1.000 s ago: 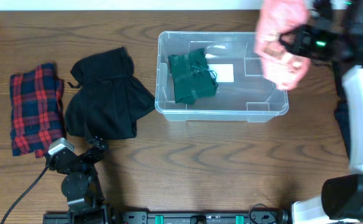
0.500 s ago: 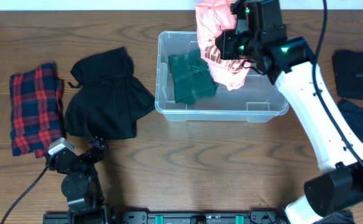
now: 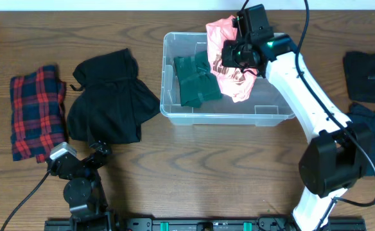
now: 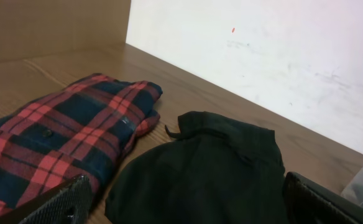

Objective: Pack container
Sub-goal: 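Lift the pink shirt into the bin beside the green bundle, release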

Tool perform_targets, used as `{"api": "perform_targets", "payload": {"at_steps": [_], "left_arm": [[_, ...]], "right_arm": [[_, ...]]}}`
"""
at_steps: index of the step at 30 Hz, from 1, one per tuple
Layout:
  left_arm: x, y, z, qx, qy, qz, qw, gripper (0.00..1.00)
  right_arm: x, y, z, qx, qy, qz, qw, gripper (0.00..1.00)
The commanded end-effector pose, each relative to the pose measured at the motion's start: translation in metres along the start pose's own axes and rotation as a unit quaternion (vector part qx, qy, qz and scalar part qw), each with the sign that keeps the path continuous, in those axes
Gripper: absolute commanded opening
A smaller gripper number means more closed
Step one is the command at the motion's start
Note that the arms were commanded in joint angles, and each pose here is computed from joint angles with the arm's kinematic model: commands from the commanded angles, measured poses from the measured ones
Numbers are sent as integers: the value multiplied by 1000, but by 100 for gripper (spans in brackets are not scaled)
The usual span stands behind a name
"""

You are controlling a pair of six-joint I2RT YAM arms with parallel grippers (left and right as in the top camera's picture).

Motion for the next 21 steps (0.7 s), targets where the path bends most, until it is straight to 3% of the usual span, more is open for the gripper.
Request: {"api": "perform_targets", "payload": {"at_steps": [1, 11, 18, 20, 21], "left_arm": [[-17, 6, -1, 16, 25, -6, 1000, 98], [-17, 6, -1, 16, 25, -6, 1000, 98], [-17, 6, -1, 16, 25, -6, 1000, 98], [-17, 6, -1, 16, 25, -6, 1000, 98], [-17, 6, -1, 16, 25, -6, 1000, 98]], "right_arm": [[9, -10, -5, -20, -14, -15, 1000, 1], [-8, -29, -45, -49, 23, -42, 998, 1], [-1, -47, -45, -59, 23, -58, 996, 2], [-1, -52, -45, -65, 27, -62, 996, 10], [-2, -55, -44, -68, 30, -64, 995, 20]]}}
Point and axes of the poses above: each gripper's point midway between its finger pads, its own z axis back along the fingers, its own y axis along the line the jaws close on, x = y × z, the point moved 1 cm from there along z, back along the fingers, and after that the axes turned 11 degrees about -z, right-handed, at the moved point
